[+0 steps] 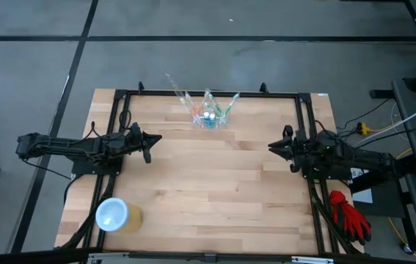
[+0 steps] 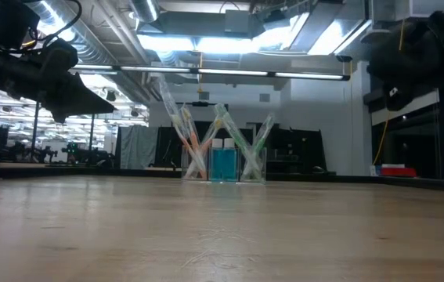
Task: Pick & Place toothbrushing station
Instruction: Return to Home Position
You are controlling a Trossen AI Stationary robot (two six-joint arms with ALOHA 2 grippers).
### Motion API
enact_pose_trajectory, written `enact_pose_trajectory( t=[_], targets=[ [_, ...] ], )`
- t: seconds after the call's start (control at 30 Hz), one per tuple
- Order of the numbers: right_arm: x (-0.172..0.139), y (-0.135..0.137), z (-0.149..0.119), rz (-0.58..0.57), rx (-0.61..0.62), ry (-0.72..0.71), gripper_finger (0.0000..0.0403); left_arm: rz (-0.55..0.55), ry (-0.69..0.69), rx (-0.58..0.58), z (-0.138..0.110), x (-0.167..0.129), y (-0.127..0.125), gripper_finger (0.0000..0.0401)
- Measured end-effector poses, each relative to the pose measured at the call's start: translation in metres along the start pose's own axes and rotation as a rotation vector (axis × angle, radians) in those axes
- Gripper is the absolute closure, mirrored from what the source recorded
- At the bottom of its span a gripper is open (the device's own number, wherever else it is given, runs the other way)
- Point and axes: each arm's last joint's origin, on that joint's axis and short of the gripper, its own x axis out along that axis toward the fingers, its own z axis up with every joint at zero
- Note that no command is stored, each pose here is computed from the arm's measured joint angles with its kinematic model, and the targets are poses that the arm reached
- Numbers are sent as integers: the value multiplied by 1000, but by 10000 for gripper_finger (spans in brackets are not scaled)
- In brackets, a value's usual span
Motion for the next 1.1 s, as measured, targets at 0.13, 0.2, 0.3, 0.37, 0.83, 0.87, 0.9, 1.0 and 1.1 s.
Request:
enact_pose_trajectory(
  t=[0.13,0.2,0.3,0.37,0.83,0.87,0.9,1.0,1.1],
  targets=[
    [2,1,-9,12,2,26,321,0,0,0,0,0,0,395],
    [2,2,-8,1,-28,5,321,0,0,0,0,0,0,395],
    [3,1,-12,-56,-86,-8,321,0,0,0,0,0,0,395],
    [4,1,-12,-50,-146,-32,321,0,0,0,0,0,0,395],
    [4,2,-13,-48,-265,-29,321,0,0,0,0,0,0,395],
    [4,2,-13,-47,-256,-29,321,0,0,0,0,0,0,395],
    [4,2,-12,-47,-237,-30,321,0,0,0,0,0,0,395],
    [4,2,-12,-46,-162,-31,321,0,0,0,0,0,0,395],
    [4,2,-12,-45,-132,-32,321,0,0,0,0,0,0,395]
  ],
)
